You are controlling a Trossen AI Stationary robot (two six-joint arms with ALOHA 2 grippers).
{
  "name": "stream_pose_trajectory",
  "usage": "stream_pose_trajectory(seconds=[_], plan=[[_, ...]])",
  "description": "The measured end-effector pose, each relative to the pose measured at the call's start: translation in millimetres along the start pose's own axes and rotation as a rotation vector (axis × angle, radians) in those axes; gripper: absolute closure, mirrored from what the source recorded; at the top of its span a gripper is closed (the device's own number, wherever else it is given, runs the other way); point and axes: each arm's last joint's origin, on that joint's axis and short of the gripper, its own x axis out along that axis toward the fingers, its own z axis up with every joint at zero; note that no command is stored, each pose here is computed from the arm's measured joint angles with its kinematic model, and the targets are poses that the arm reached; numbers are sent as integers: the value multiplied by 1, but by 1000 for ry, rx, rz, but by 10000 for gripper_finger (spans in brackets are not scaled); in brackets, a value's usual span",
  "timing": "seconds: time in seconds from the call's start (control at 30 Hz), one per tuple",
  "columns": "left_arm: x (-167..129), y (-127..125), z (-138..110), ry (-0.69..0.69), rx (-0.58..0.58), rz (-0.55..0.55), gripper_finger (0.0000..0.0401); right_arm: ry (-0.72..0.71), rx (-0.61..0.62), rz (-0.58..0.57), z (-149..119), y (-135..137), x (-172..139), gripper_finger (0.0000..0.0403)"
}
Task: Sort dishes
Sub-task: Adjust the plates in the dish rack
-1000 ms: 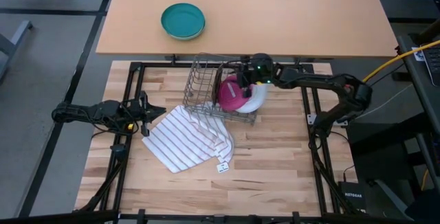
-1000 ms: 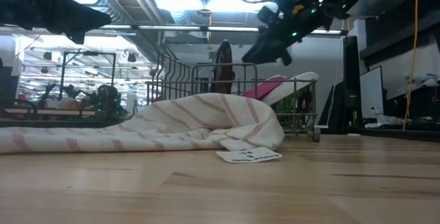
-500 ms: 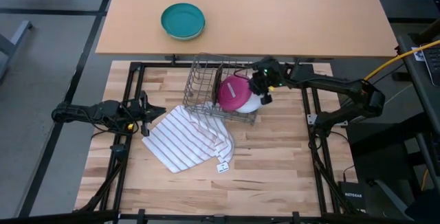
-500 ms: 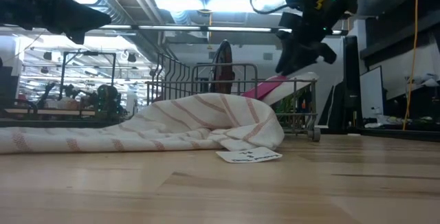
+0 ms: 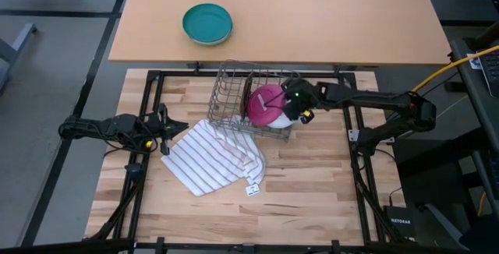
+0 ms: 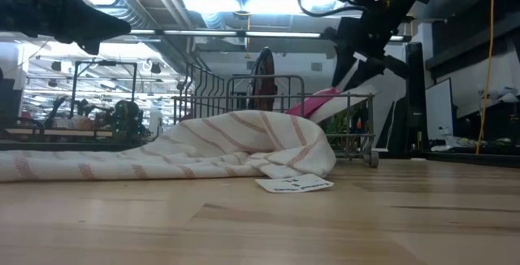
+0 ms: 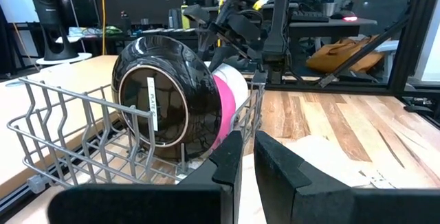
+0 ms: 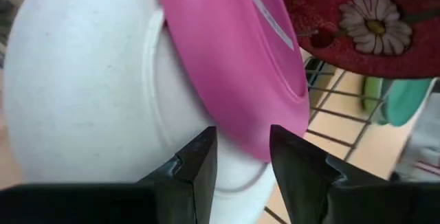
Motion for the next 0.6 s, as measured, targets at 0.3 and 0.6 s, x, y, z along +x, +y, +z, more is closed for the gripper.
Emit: stream_pose_trajectory(seconds=[0.3, 0.6], plan=[[0, 0, 0, 0, 0, 0, 371, 9, -64, -54, 8, -2, 1, 265], [0, 0, 0, 0, 0, 0, 371, -4, -64, -87, 10, -5, 1, 265]])
